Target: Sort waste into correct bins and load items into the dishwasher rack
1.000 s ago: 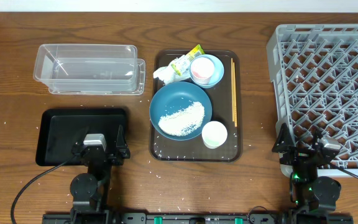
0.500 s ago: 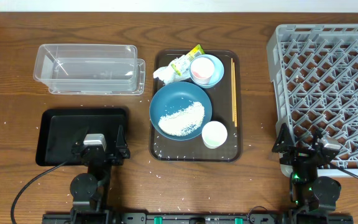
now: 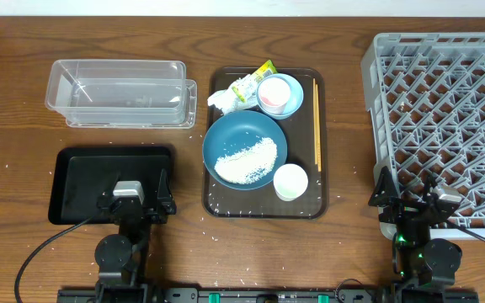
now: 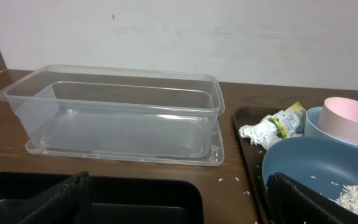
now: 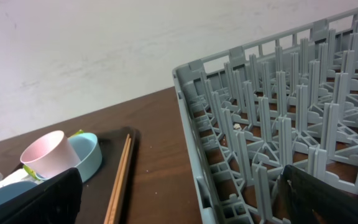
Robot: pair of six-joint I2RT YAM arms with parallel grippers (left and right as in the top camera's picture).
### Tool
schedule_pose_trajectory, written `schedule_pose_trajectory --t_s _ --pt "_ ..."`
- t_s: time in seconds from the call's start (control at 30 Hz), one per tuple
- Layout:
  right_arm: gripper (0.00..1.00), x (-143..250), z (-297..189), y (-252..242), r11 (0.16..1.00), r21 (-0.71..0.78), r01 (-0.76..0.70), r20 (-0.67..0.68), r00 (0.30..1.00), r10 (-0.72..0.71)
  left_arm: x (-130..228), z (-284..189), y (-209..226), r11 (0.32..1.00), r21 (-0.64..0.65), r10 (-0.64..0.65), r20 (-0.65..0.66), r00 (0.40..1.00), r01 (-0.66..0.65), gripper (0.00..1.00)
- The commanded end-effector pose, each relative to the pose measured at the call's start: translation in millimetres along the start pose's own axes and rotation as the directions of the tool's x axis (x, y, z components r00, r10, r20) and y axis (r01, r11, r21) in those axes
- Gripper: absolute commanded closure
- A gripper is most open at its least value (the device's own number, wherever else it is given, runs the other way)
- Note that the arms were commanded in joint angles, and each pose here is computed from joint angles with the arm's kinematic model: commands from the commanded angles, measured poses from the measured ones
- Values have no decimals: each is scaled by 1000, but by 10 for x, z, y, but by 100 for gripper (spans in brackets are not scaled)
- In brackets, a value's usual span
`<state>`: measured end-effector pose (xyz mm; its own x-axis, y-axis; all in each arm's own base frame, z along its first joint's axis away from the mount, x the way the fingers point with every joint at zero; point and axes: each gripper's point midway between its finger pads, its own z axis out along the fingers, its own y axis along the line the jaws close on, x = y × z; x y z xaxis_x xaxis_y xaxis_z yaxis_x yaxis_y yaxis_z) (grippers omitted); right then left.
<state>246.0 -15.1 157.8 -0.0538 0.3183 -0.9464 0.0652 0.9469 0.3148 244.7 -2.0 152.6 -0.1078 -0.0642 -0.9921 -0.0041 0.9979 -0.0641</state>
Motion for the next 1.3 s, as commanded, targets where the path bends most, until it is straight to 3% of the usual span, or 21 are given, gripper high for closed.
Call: schedule_pose_trajectory --t_s 0.0,0.27,0.4,0.5,0.6,0.67,0.77,1.27 --pt "1 2 -2 -14 1000 5 18 1 1000 -18 163 10 63 999 -31 6 -48 999 -8 8" --pt "1 3 -2 -13 1000 5 18 1 1000 -18 162 10 56 999 -29 -25 -47 999 23 8" --pt "1 1 -2 -13 1000 5 18 1 1000 -18 149 4 -147 958 73 -273 -67 960 277 8" --pt "1 2 -2 -14 1000 5 18 1 1000 -18 133 -32 -378 844 172 -488 -147 861 508 8" --pt "1 2 -2 -14 1000 5 19 1 1000 -19 119 -105 -617 661 228 -658 -284 698 715 8" --pt "1 3 -2 -13 1000 5 18 1 1000 -18 124 -121 -657 551 195 -740 -334 583 811 8" --pt "1 3 -2 -13 1000 5 18 1 1000 -18 124 -138 -695 478 175 -778 -370 507 861 8" --pt "1 1 -2 -13 1000 5 18 1 1000 -18 126 -140 -700 474 174 -779 -374 503 863 8"
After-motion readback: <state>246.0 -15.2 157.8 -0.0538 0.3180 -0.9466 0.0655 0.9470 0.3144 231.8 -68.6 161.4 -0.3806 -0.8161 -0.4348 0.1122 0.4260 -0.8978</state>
